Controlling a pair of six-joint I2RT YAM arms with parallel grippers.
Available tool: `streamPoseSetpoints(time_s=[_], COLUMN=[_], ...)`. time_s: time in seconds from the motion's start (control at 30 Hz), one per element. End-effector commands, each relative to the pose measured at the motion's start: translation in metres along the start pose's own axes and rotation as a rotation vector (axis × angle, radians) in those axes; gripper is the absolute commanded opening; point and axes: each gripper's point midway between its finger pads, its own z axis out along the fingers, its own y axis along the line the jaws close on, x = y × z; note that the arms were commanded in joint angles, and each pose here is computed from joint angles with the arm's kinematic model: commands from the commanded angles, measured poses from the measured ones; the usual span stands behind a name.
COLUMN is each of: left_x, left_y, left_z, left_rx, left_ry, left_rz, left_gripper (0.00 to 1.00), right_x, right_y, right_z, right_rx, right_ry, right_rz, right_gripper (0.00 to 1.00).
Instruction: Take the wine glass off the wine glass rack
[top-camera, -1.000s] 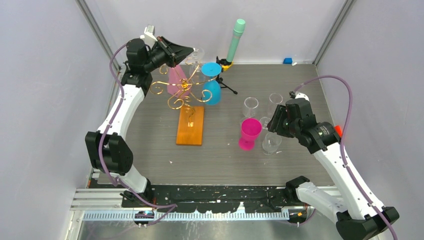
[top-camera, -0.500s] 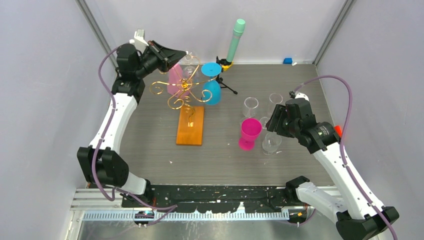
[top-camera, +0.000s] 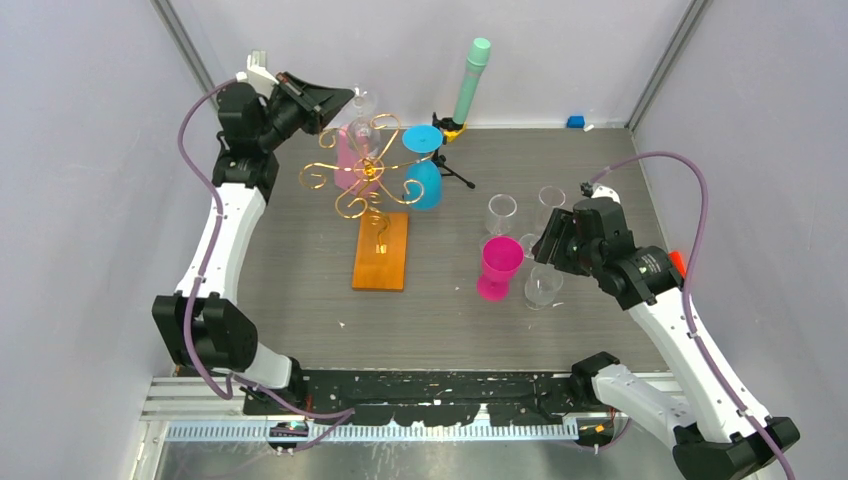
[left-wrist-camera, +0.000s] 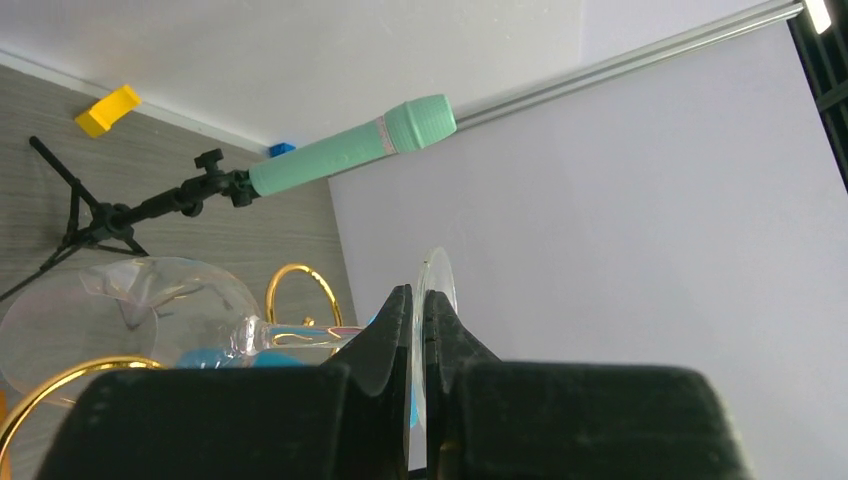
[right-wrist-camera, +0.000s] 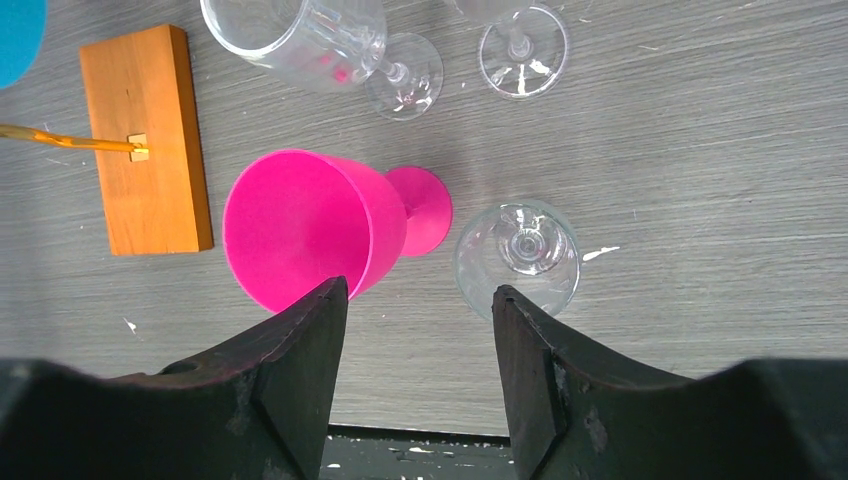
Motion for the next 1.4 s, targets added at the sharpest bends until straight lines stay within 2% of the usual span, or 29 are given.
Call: streamPoseSetpoints(time_s=[0.0, 0.23, 0.47, 0.77, 0.93, 1.03, 1.07, 1.1, 1.37], left_x=[-0.025, -0.019, -0.010, 0.013, 0.038, 0.066, 0.080, 0.085, 0.116], left_y=[-0.063, -0.108, -0.145, -0.201, -0.226, -0.242, -0.272, -0.254, -0.244], left_z=[-0.006, -0.025, -0.055, -0.101, -0.111, -0.108, -0.146, -0.110, -0.092], left_rx=[0.181, 0.327, 0.385, 0.513, 0.614, 0.698, 0.785, 0.746, 0.722], left_ry=[-0.068, -0.052, -0.063, -0.025, 0.036, 0.138, 0.142, 0.198, 0.258], left_rz=[0.160, 0.229, 0.316, 0.361, 0.301, 0.242, 0.267, 0.199, 0.051], left_gripper=[0.00, 0.00, 0.00, 0.00, 0.00, 0.00, 0.00, 0.00, 0.00], right_x=[-0.013, -0.015, -0.022, -0.046, -0.063, -0.080, -0.083, -0.091, -0.125], right_y=[0.005, 0.006, 0.014, 0.045, 0.079, 0.095, 0.098, 0.103, 0.140], right_z=[-0.008, -0.011, -0.016, -0.042, -0.071, -0.087, -0.091, -0.098, -0.177], right_rx=[-0.032, -0.039, -0.075, -0.262, -0.473, -0.570, -0.587, -0.616, -0.905], right_ry=[-0.069, -0.078, -0.095, -0.208, -0.294, -0.385, -0.399, -0.435, -0.680], right_rz=[0.018, 0.018, 0.023, 0.018, -0.012, -0.017, -0.016, -0.017, -0.084], right_gripper=[0.61, 0.61, 0.61, 0.61, 0.63, 0.64, 0.65, 0.65, 0.65])
